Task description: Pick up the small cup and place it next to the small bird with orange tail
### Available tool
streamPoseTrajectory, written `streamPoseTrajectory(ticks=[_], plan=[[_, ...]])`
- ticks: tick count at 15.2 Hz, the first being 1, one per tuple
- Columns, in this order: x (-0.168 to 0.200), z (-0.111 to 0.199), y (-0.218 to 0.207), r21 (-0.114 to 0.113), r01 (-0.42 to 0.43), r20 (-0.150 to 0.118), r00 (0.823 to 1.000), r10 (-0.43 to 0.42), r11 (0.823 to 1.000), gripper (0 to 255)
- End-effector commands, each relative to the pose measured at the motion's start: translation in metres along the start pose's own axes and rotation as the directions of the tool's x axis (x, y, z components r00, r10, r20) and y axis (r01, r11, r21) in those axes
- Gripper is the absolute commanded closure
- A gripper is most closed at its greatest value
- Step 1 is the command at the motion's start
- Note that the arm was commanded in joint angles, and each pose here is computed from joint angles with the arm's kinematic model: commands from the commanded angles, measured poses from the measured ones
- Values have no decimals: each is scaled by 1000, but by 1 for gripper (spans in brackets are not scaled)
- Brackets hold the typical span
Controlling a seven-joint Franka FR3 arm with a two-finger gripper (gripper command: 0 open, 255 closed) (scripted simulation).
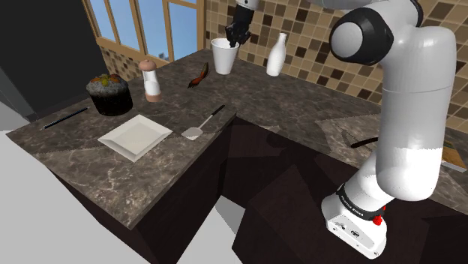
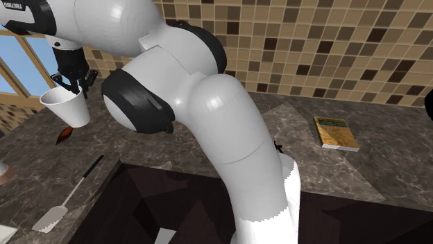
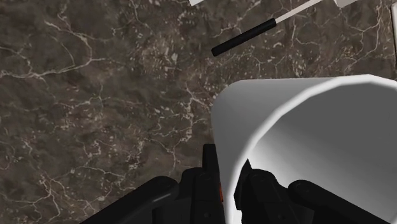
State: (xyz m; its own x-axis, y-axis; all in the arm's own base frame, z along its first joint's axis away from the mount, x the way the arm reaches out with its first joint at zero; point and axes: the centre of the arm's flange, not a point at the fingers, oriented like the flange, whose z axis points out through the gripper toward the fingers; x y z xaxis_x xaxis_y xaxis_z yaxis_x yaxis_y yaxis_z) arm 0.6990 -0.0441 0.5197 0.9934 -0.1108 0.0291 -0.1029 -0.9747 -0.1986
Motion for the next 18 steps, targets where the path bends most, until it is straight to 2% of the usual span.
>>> streamPoseTrajectory(ticks=[1,18], plan=[[0,11,1,0,0,-1,1000,0,1000,255],[-3,99,19,0,0,-1,1000,0,1000,255]])
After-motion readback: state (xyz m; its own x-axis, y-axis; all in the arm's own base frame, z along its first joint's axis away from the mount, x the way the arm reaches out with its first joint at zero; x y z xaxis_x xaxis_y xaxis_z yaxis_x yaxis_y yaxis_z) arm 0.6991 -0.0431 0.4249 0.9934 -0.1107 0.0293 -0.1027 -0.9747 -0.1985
